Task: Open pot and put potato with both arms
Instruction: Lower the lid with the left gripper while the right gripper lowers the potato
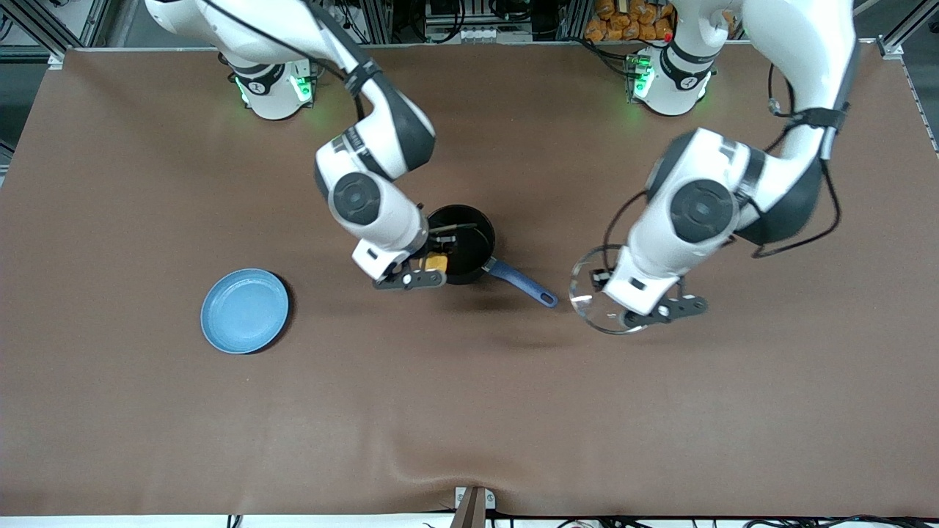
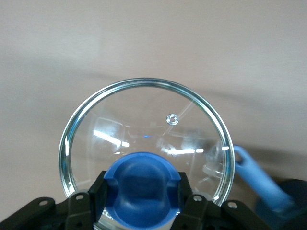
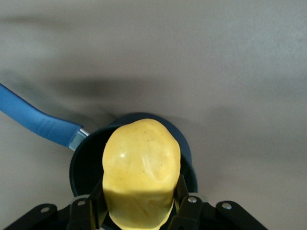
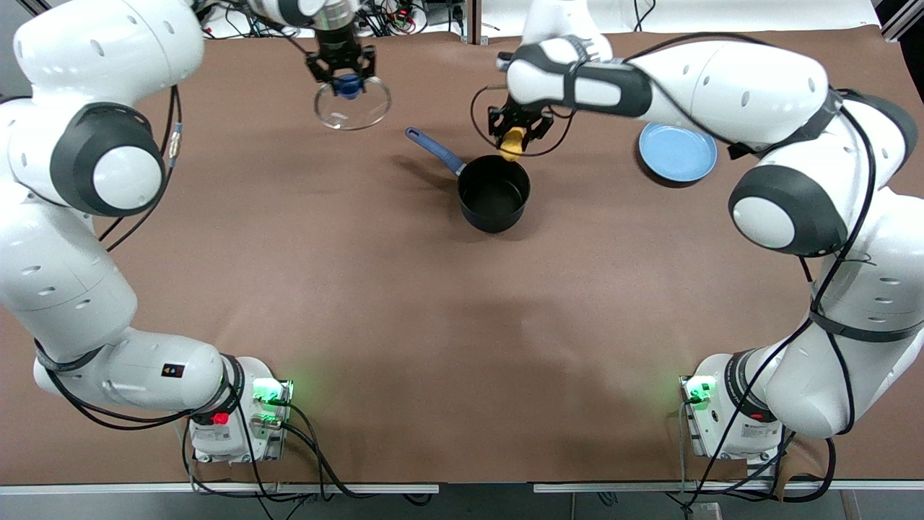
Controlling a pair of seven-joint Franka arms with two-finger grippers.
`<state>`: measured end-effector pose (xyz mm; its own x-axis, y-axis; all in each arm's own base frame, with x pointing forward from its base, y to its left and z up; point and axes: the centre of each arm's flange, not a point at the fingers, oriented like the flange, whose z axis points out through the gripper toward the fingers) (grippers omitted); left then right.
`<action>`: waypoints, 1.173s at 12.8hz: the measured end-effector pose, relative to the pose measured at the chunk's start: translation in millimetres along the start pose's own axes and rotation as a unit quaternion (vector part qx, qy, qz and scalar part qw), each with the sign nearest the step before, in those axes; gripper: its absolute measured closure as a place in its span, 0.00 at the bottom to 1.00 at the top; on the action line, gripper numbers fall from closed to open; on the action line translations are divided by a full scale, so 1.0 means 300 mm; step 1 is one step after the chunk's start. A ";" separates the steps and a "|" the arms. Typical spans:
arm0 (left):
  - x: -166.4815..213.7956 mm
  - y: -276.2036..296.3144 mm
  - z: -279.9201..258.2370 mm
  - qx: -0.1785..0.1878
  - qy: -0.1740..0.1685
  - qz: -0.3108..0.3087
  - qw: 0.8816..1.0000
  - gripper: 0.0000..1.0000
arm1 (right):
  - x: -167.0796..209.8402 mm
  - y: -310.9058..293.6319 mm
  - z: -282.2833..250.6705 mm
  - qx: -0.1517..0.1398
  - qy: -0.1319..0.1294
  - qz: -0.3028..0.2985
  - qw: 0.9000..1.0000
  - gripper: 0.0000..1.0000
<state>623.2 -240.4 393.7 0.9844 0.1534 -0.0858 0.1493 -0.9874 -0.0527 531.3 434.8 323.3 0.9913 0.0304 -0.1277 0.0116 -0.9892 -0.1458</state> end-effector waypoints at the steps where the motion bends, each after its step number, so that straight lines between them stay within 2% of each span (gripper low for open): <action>1: 0.023 -0.054 0.031 0.000 -0.004 0.011 1.000 0.40 | -0.032 -0.033 0.025 -0.010 0.003 0.001 1.000 0.43; 5: 0.103 -0.282 0.210 -0.022 0.020 0.073 0.997 0.40 | -0.111 -0.081 0.145 -0.014 0.017 0.006 1.000 0.43; 8: 0.114 -0.441 0.357 -0.034 0.037 0.106 0.993 0.40 | -0.146 -0.105 0.238 -0.016 0.021 0.008 1.000 0.43; 13: 0.054 -0.443 0.494 -0.036 0.042 0.126 0.990 0.40 | -0.164 -0.116 0.334 -0.017 0.025 0.010 0.999 0.43; 15: 0.036 -0.446 0.558 -0.034 0.055 0.137 0.988 0.40 | -0.177 -0.110 0.379 -0.016 0.030 0.009 0.999 0.43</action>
<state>598.3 -100.1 233.1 0.9923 -0.1220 0.0221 -0.1226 -0.9921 0.0256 463.5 482.1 223.5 0.9975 0.0042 -0.0705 -0.0037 -0.9937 -0.1116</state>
